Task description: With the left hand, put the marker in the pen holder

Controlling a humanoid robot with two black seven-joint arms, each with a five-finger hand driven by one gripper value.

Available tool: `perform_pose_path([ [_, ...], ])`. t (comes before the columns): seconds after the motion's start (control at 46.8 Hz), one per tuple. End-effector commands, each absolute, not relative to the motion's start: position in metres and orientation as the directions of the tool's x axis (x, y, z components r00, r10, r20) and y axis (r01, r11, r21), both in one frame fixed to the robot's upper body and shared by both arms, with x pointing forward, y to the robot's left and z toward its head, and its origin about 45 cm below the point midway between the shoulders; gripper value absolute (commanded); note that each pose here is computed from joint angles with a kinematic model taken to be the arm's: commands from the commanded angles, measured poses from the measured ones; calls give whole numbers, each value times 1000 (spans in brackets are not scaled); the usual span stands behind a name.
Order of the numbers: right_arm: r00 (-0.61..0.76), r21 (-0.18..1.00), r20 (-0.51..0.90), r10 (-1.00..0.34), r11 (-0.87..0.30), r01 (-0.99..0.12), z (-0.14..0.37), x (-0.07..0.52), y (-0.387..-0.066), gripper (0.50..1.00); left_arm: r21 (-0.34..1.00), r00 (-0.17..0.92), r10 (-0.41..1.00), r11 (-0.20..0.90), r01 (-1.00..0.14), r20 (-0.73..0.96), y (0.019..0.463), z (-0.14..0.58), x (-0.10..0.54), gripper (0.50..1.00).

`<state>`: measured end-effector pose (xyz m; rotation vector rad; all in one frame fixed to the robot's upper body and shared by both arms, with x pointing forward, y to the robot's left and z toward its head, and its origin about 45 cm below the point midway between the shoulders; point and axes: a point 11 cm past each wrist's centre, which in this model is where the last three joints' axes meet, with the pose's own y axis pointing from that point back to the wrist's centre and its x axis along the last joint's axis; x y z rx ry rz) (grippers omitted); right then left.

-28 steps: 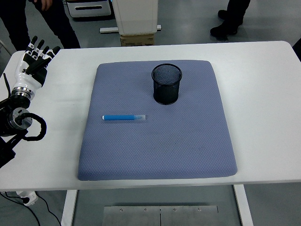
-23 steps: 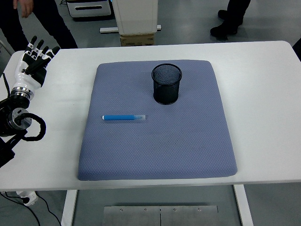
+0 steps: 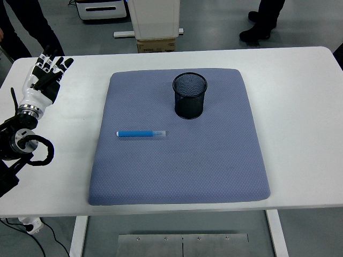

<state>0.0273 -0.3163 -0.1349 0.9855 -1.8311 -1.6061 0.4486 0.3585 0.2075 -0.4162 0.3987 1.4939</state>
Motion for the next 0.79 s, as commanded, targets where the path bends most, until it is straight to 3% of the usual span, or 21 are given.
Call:
perform_pose_path([
  [0.0,-608,981,-85,-789,38,-188,-135,27,-316,1000,-15,37,861,34,-999,-507,353,204,449,1000],
  [0.278,-606,981,-87,-790,37,-189,-135,27,-316,1000,-11,57,872,59,-998,-487,353,198,443,1000],
  [0.513,-607,981,-85,-790,38,-188,-135,27,-316,1000,-45,128,924,120,-992,-361,353,222,453,1000],
  [0.769,-607,981,-85,-790,38,-188,-135,27,-316,1000,30,317,943,321,-947,-104,312,240,459,1000],
])
